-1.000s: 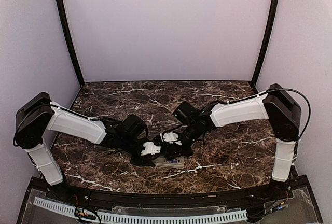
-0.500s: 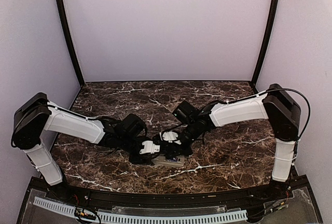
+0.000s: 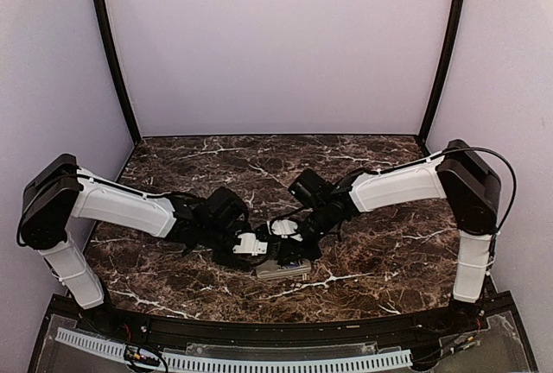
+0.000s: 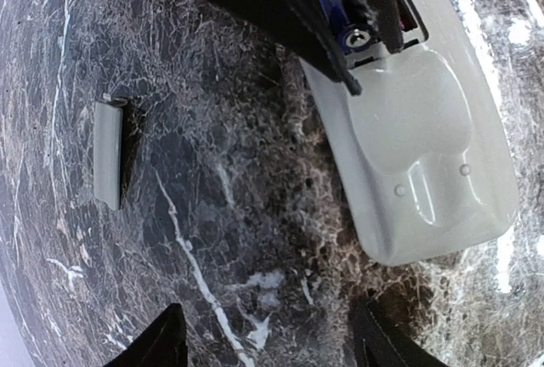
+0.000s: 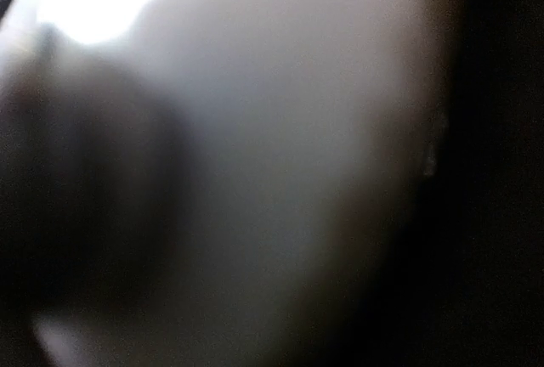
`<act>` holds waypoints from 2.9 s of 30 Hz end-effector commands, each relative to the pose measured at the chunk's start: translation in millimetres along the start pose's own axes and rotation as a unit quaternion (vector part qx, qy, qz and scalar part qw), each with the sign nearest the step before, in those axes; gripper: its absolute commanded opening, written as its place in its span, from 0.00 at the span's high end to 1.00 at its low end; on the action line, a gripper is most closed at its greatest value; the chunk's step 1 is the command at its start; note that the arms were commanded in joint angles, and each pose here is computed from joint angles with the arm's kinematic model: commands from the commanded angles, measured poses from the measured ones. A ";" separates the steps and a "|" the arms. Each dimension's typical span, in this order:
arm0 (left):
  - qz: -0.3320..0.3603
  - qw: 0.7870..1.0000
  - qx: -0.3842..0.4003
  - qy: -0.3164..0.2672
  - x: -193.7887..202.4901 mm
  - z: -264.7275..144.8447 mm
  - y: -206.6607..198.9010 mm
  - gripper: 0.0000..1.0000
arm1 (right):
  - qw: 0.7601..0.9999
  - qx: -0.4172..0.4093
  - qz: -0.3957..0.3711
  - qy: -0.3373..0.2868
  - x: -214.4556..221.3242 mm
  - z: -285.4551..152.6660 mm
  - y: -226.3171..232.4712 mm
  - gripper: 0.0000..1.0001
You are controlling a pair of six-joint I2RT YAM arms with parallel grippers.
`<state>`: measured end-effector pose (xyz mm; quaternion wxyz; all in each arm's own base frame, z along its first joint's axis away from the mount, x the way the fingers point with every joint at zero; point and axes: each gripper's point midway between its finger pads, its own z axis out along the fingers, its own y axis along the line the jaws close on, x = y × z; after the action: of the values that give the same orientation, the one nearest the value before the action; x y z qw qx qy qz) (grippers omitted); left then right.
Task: Load the batteries into the remote control
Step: Place the battery in the battery compartment.
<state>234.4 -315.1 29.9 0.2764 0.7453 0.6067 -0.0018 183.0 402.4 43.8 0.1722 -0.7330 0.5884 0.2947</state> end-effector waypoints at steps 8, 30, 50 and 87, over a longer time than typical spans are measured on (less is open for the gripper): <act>0.076 0.989 0.055 0.114 35.6 11.3 -23.3 0.35 | 0.998 0.012 0.030 0.047 29.0 21.4 -1.4 1.00; 0.037 0.990 0.007 0.137 70.9 -22.7 -36.6 0.38 | 0.998 0.009 0.032 0.049 34.4 18.8 5.8 1.00; -0.422 0.824 -0.097 -0.365 -59.7 -108.5 10.1 0.48 | 0.999 0.005 0.011 0.050 34.3 18.4 7.3 1.00; -0.306 0.904 -0.030 -0.296 -36.2 15.3 -43.4 0.28 | 0.994 -0.022 -0.038 0.097 46.2 10.7 22.1 1.00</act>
<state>182.7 -350.1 16.6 0.4433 0.4746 0.6945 -0.3097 178.6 399.0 39.3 0.1863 -0.7721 0.5461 0.2665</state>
